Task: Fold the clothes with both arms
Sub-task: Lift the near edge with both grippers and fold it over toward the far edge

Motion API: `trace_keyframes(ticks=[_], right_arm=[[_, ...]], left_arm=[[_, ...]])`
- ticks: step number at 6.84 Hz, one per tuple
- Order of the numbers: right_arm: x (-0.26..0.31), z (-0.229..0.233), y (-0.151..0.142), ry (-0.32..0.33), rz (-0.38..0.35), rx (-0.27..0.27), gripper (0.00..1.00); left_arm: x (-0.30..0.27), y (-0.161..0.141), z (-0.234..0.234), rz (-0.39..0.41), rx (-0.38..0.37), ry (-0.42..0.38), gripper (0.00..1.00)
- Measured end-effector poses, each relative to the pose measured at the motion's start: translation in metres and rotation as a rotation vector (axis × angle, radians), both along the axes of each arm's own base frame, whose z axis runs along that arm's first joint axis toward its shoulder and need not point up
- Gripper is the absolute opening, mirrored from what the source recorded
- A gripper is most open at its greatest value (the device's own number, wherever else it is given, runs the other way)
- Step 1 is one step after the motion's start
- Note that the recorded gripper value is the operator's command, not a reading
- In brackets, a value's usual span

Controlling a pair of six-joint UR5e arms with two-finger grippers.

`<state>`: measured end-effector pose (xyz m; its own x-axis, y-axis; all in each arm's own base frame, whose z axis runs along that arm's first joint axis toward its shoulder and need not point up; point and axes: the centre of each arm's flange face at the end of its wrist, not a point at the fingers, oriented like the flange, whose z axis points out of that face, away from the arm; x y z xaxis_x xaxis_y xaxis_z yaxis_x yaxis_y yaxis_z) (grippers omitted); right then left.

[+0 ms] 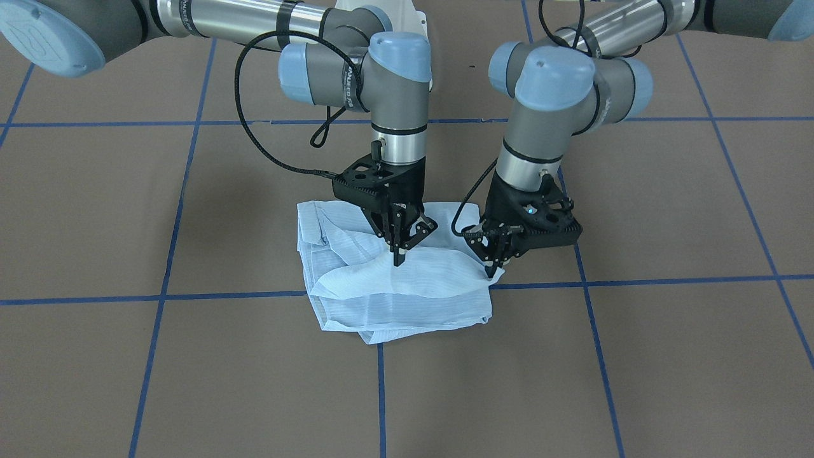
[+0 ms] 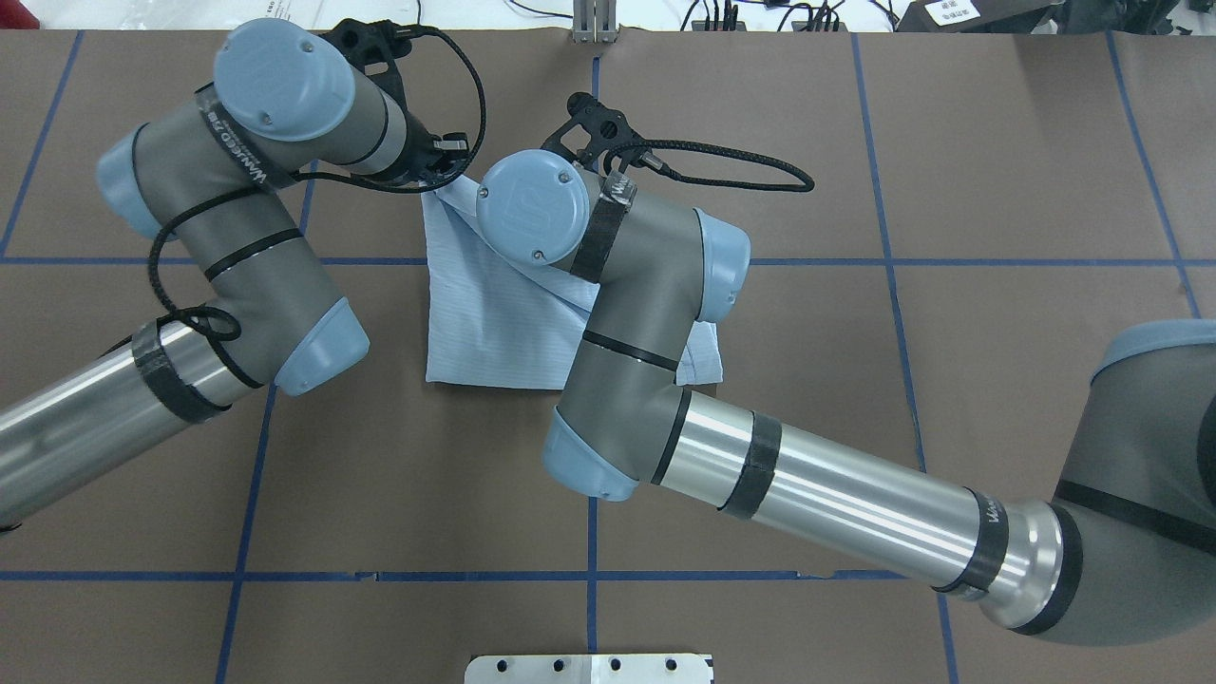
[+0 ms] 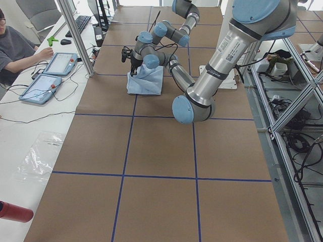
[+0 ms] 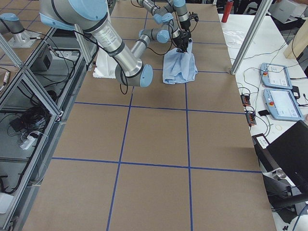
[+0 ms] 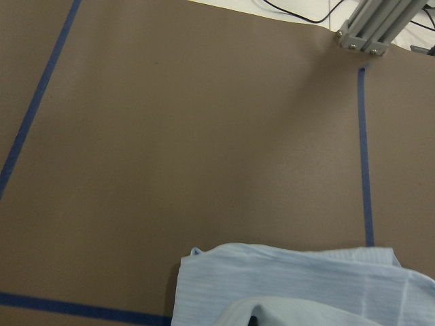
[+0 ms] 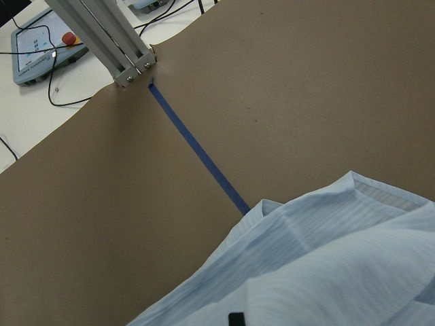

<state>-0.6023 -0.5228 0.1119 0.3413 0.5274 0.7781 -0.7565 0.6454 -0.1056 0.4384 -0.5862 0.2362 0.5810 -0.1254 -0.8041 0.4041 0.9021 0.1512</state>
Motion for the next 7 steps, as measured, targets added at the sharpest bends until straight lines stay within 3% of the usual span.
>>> trace_keyframes(ticks=[2,3,4,7], right_arm=[[-0.011,0.024,-0.027,0.035,-0.012,0.027,0.0],[-0.017,0.034,-0.036,0.048,-0.021,0.039,0.61],[-0.023,0.038,-0.043,0.068,-0.034,0.052,1.0],[-0.011,0.015,-0.065,0.118,-0.156,0.122,1.0]], left_arm=[[0.029,-0.036,0.039,0.004,0.008,-0.021,0.0],[0.04,-0.046,0.054,0.005,0.007,-0.027,0.22],[0.046,-0.052,0.061,0.006,0.006,-0.029,0.99],[0.034,-0.057,0.065,0.068,0.092,-0.05,1.0]])
